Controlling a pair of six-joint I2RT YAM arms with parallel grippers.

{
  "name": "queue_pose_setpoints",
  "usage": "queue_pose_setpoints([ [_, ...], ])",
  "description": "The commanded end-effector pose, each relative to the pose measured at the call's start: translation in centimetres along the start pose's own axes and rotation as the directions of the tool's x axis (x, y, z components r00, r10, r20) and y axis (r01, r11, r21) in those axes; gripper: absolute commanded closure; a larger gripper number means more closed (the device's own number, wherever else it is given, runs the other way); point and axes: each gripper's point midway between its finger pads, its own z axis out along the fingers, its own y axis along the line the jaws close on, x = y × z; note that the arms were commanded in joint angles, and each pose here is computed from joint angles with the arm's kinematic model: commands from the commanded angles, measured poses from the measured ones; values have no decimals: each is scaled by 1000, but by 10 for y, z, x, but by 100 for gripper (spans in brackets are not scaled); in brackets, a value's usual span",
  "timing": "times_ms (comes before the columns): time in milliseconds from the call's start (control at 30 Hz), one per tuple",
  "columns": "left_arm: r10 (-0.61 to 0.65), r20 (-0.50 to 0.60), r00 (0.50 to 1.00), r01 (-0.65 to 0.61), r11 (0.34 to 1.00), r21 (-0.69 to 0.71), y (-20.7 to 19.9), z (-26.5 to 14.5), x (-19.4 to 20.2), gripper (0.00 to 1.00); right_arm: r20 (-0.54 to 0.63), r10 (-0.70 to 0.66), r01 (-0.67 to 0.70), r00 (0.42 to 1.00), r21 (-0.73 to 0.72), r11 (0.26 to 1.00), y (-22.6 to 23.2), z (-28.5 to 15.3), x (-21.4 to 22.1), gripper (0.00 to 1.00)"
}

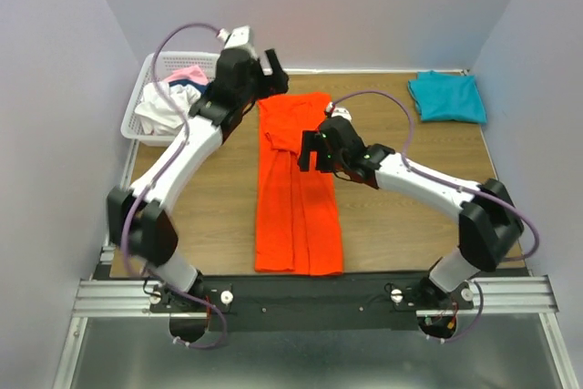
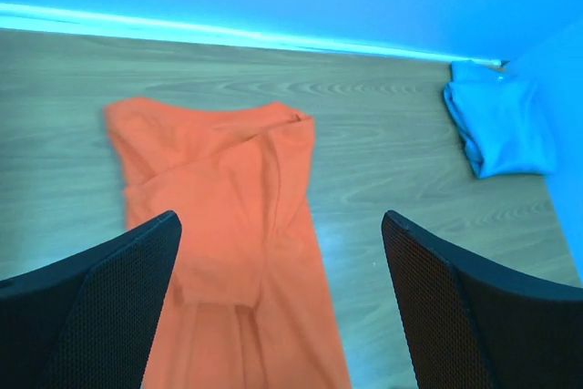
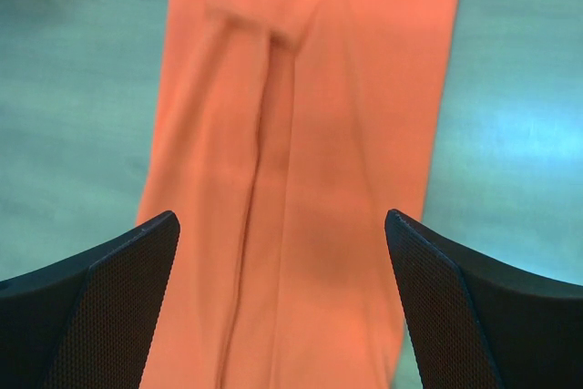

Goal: Fold and stack the t-shirts
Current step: Fold the tshirt

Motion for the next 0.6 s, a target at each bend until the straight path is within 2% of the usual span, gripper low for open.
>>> queue_pose_setpoints([
  [0,-64,75,995,73,989,-125,44,-37,31,2,17,-57,55,998,99,994,-9,43,-22,0],
  [33,-110,73,991,120,981,-152,57,-57,51,2,3,-81,80,997,116,990,-8,66,-26,0],
  [200,-165,27,986,167,965,-200,91,-99,115,2,14,-164,160,986,165,973,-2,124,-49,0],
  [300,-182,-11,983,174,955,-239,105,-108,140,2,-44,-225,229,973,161,960,-6,152,-31,0],
  [433,-225,-58,973,201,941,-273,122,-119,179,2,-53,-290,295,955,204,933,-13,176,-31,0],
  [567,-233,-86,969,200,937,-287,127,-124,194,2,-84,-322,332,943,250,909,-29,191,-22,0],
])
